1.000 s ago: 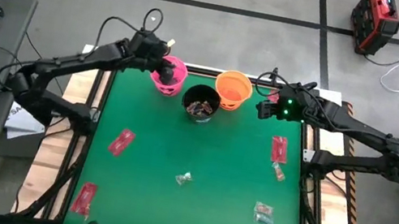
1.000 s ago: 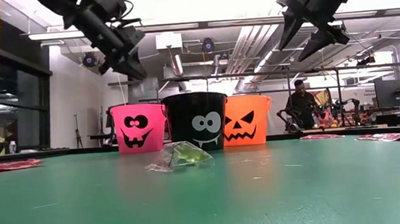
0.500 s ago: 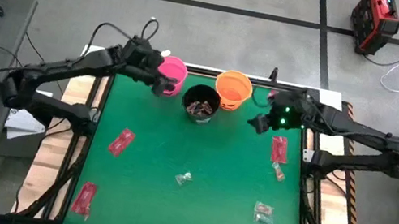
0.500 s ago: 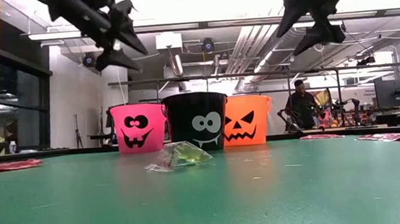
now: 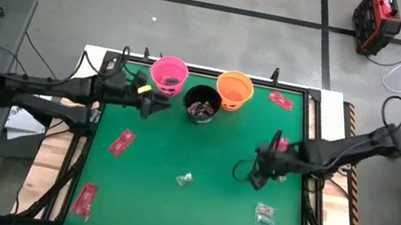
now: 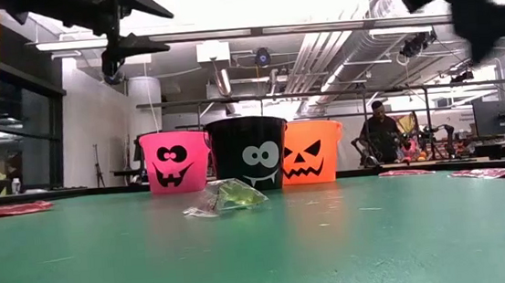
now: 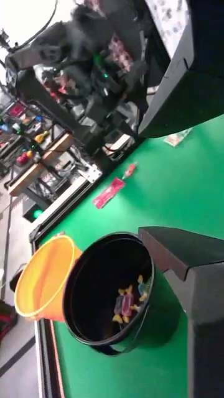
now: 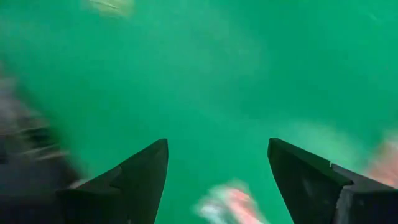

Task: Sort candy by brand, put in halloween buckets
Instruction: Put the orange gummy into the pink bucket, then put the green gummy into the pink bucket

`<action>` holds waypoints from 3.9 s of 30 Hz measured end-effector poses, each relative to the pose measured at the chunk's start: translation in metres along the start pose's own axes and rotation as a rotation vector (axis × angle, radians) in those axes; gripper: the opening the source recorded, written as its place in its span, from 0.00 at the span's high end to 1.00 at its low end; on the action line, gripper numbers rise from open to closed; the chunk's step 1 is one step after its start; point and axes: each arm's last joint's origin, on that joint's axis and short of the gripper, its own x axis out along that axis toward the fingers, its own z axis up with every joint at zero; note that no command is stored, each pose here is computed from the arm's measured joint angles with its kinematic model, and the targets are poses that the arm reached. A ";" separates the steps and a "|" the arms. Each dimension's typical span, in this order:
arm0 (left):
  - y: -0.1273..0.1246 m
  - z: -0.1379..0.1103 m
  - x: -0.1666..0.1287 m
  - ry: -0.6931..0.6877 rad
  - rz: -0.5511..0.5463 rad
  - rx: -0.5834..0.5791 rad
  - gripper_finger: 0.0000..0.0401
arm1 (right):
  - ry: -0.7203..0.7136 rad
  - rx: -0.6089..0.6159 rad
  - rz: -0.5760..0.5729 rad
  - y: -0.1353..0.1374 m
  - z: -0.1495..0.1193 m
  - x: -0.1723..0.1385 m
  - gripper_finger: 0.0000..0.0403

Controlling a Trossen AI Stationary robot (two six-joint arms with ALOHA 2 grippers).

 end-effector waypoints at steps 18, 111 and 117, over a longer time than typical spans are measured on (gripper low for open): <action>-0.003 0.002 0.001 -0.067 0.017 0.024 0.41 | 0.219 0.281 -0.457 -0.088 -0.005 0.061 0.34; -0.049 0.038 -0.022 -0.443 -0.556 0.032 0.41 | -0.222 -0.510 -0.139 0.020 0.272 -0.017 0.38; -0.052 0.021 -0.015 -0.282 -0.525 0.037 0.41 | -0.251 -0.393 -0.171 0.004 0.179 -0.019 0.37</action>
